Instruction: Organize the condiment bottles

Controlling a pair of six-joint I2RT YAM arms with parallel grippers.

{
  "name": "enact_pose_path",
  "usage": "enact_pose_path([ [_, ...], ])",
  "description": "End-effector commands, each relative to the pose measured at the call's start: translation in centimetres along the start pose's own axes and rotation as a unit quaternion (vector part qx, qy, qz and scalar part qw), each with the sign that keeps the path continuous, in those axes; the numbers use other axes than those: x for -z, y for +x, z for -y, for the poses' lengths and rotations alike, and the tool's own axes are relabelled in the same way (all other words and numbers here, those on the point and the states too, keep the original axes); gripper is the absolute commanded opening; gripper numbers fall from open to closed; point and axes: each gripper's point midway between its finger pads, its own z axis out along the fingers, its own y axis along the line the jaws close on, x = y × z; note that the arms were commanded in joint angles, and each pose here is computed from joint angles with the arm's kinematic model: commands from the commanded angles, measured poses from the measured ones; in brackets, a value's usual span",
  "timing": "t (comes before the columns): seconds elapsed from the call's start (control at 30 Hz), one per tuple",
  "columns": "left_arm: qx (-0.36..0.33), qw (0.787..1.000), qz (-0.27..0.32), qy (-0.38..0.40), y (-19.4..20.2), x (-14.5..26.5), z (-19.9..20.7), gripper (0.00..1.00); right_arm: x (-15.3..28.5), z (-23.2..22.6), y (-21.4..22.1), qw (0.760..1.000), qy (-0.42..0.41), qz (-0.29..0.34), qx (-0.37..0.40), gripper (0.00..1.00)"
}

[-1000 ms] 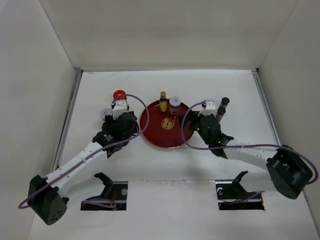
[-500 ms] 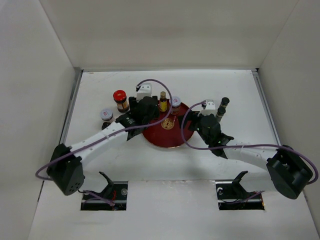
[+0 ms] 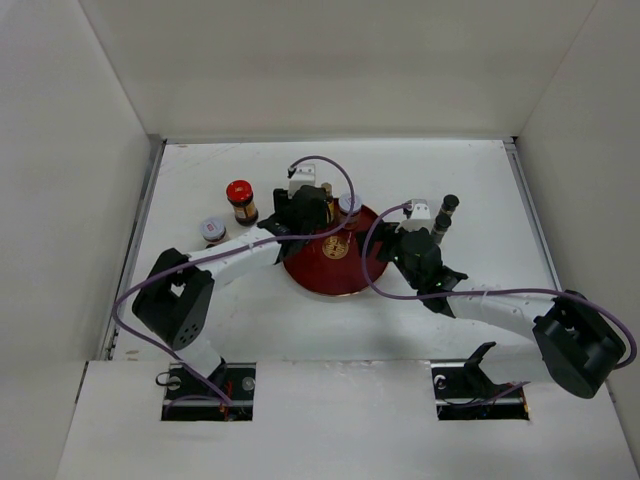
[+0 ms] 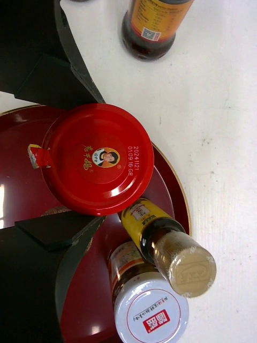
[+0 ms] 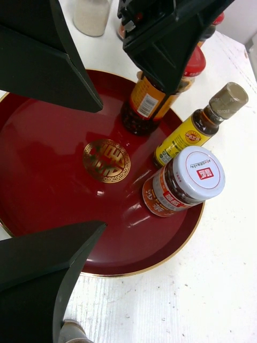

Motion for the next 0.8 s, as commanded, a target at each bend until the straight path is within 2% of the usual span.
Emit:
enact_pose_path([
  [0.0, 0.056, 0.994, 0.09, 0.04, -6.5, 0.7, 2.5, 0.32, -0.2, -1.9, -2.6, 0.999, -0.027, 0.035, -0.019, 0.88],
  [0.23, 0.068, 0.992, 0.1, 0.046, -7.2, 1.6, 2.1, 0.7, -0.2, -1.9, -2.6, 0.999, -0.027, 0.036, -0.018, 0.89],
  [0.3, 0.075, 0.99, 0.109, 0.045, -7.9, 2.4, 1.4, 0.76, -0.1, -1.8, -2.8, 0.999, -0.026, 0.039, -0.021, 0.89],
  [0.43, 0.106, 0.985, 0.136, 0.022, -9.9, 3.5, -1.5, 0.82, -0.2, -1.8, -2.6, 0.999, -0.027, 0.036, -0.018, 0.89],
  [0.6, 0.154, 0.973, 0.168, -0.02, -13.0, 4.1, -6.8, 0.82, -0.4, -1.7, -2.2, 0.999, -0.025, 0.032, -0.018, 0.89],
  [0.77, 0.166, 0.972, 0.127, -0.108, -12.1, 1.6, -13.4, 0.83, 0.0, -1.8, -2.9, 0.998, -0.028, 0.042, -0.023, 0.85],
])
